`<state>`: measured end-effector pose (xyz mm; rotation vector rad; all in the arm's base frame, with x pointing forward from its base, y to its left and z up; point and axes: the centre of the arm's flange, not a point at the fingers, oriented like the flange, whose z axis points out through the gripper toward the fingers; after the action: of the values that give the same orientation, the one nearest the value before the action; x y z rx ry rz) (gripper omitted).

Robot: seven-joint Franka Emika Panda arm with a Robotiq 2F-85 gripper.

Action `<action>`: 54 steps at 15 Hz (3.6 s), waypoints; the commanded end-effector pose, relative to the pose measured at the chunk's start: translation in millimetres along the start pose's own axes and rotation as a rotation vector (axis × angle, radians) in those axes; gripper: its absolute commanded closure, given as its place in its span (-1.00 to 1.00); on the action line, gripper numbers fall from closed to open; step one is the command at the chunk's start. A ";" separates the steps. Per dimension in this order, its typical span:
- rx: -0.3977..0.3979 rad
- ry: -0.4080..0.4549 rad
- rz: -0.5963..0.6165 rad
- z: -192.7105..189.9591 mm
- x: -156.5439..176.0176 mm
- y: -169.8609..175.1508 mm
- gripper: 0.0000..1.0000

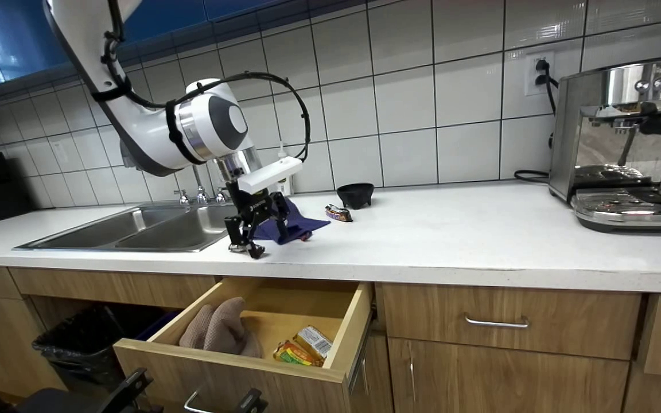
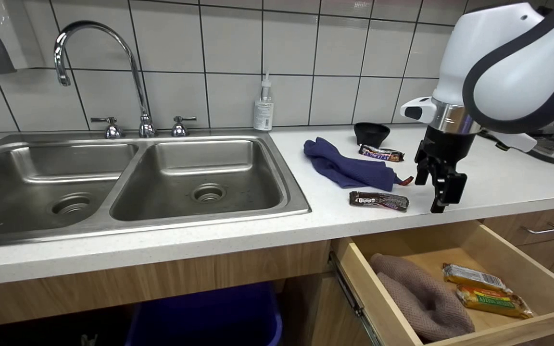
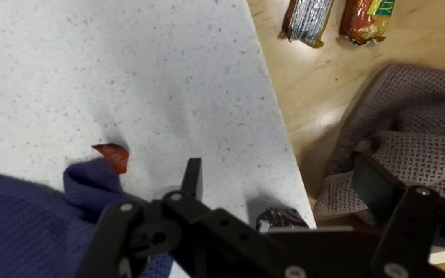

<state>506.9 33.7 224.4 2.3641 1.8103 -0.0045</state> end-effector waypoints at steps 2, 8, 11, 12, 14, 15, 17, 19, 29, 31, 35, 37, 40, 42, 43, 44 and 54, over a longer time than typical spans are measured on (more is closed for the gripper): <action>0.022 -0.006 -0.053 -5.8 28.0 2.2 -1.00; 0.040 0.000 -0.099 -1.3 54.3 4.9 -1.00; 0.043 0.003 -0.115 3.0 66.4 10.0 -1.00; 0.043 0.004 -0.120 4.9 69.9 11.3 -1.00; 0.046 0.006 -0.126 6.2 76.4 15.5 -1.00; 0.045 0.007 -0.128 7.2 78.8 16.7 -1.00; 0.047 0.007 -0.133 8.2 83.3 19.3 -1.00; 0.047 0.009 -0.137 8.6 86.2 21.5 -0.47; 0.033 0.012 -0.136 -0.5 87.7 25.8 0.99; 0.020 0.020 -0.139 -8.1 85.6 22.7 0.92; 0.005 0.029 -0.142 -18.6 85.0 17.1 0.92; 0.000 0.031 -0.147 -24.2 85.0 13.8 0.92; -0.002 0.032 -0.147 -29.3 83.6 7.6 0.92; 0.000 0.027 -0.146 -31.4 79.1 1.4 0.92; 0.001 0.024 -0.147 -32.1 76.8 -2.2 0.92; 0.001 0.018 -0.148 -33.0 74.2 -6.9 0.92; 0.032 -0.032 -0.128 -26.8 41.6 -48.4 0.92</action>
<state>489.7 100.7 230.5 2.2584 1.9759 -0.0855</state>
